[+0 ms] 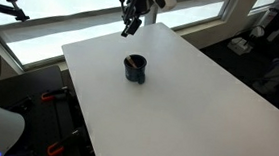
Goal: Remove the marker from the cup
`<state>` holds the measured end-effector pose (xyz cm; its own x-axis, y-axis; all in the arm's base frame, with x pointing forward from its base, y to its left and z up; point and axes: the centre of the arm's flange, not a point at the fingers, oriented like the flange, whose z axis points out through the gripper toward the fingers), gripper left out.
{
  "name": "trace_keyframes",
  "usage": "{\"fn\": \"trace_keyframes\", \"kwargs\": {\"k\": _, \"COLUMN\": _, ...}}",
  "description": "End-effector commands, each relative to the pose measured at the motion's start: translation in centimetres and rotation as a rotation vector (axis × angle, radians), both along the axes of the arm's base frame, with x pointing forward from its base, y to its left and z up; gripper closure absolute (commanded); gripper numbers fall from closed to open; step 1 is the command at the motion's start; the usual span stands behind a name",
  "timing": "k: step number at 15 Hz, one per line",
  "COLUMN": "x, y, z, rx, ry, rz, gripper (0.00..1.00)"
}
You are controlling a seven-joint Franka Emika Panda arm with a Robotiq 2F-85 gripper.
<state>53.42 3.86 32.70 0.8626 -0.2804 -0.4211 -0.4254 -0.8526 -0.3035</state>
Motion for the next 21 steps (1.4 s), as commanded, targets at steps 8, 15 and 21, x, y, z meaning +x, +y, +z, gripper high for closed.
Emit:
{"fn": "trace_keyframes", "kwargs": {"k": 8, "x": 2.9, "y": -6.8, "z": -0.5, "rx": 0.222, "ry": 0.092, "rz": -0.010, "gripper": 0.00}}
{"fn": "trace_keyframes", "kwargs": {"k": 15, "x": 6.7, "y": -6.8, "z": -5.8, "rx": 0.153, "ry": 0.101, "rz": -0.158, "gripper": 0.00}}
{"fn": "trace_keyframes", "kwargs": {"k": 21, "x": 9.2, "y": -5.3, "z": -9.5, "rx": 0.121, "ry": 0.163, "rz": -0.198, "gripper": 0.13}}
